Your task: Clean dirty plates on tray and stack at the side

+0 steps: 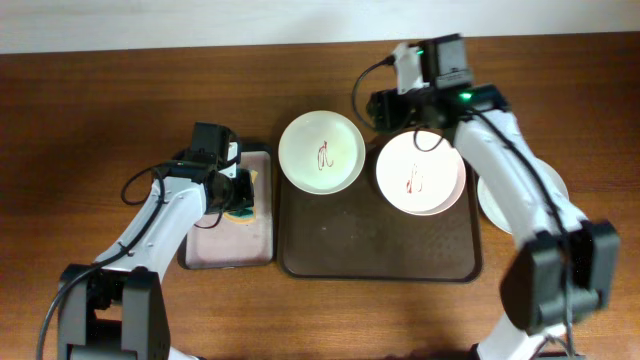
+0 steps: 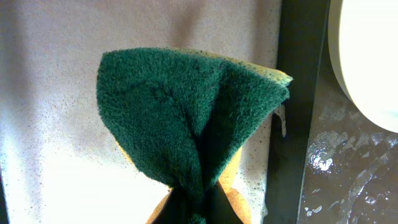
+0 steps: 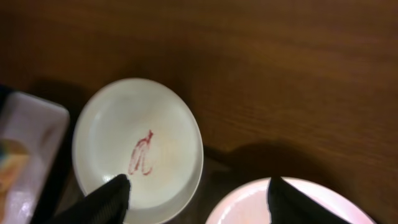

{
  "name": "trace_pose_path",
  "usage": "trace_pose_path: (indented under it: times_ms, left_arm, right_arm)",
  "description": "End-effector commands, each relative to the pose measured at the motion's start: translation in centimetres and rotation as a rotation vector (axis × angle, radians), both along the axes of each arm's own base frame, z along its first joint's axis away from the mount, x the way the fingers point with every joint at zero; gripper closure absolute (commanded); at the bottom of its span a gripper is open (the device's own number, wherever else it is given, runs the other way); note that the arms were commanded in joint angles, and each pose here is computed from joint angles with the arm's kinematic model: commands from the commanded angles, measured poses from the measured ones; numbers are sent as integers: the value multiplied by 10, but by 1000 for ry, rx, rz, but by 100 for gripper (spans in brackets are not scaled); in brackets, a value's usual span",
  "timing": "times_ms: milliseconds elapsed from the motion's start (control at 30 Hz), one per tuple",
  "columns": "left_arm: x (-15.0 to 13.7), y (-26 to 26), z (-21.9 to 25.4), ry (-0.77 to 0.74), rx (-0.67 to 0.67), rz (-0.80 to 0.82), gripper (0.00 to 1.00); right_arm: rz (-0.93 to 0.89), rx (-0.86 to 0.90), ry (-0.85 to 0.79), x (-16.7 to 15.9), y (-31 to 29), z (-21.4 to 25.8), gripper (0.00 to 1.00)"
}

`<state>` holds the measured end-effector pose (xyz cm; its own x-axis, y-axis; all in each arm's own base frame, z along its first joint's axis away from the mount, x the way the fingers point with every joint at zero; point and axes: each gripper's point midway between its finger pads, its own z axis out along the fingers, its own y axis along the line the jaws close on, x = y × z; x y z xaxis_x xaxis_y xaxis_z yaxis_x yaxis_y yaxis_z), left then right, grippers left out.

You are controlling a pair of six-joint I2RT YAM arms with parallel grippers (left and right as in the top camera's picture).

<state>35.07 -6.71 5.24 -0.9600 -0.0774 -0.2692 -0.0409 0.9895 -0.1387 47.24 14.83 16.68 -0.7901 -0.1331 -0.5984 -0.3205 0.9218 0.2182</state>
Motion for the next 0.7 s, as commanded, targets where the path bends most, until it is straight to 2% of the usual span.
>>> trace_pose_path:
  times_ms: [0, 133, 267, 367, 600, 667]
  left_arm:
    - [0, 0, -1, 2, -5, -18, 99]
    - [0, 0, -1, 2, -5, -18, 99]
    - [1, 0, -1, 2, -5, -18, 99]
    - [1, 0, -1, 2, -5, -18, 99]
    - [1, 0, -1, 2, -5, -18, 99]
    - [0, 0, -1, 3, -5, -18, 99]
  right_arm:
    - [18, -30, 90, 6, 17, -58, 35]
    - [34, -41, 140, 10, 29, -99, 42]
    - [54, -54, 181, 3, 38, -120, 54]
    - [35, -51, 207, 0, 38, -128, 59]
    - [34, -67, 262, -9, 35, -145, 60]
    - [34, -68, 266, -10, 35, -147, 67]
